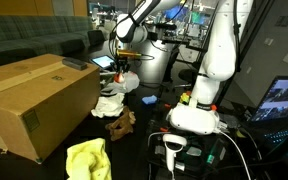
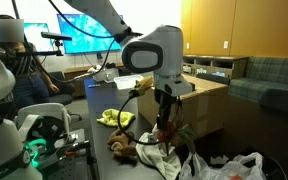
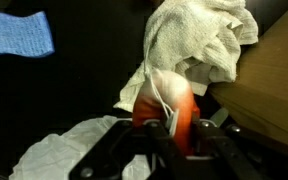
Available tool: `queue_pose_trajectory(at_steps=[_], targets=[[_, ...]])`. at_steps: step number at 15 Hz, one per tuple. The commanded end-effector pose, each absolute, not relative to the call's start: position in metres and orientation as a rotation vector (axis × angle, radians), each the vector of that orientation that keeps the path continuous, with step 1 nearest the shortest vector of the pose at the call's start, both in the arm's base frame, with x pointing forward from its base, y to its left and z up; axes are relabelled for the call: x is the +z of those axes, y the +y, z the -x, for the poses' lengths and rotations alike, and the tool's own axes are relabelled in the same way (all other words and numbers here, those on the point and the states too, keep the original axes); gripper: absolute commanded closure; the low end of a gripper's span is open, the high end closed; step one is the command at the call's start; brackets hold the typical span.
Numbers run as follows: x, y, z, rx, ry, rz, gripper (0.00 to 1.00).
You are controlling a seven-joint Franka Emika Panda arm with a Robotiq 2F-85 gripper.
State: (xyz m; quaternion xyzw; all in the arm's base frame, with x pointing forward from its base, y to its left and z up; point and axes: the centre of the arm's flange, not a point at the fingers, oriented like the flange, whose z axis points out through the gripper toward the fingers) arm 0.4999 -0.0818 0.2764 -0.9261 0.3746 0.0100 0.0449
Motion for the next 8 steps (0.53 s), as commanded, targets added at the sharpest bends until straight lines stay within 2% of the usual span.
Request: queue_pose_trajectory(at_steps=[1,8], targets=[[0.272,-0.105,-0.500,0.121,1.268,2.806,0.97],[0.243,-0.146,-0.498,0.344,1.370,2.815,0.97]])
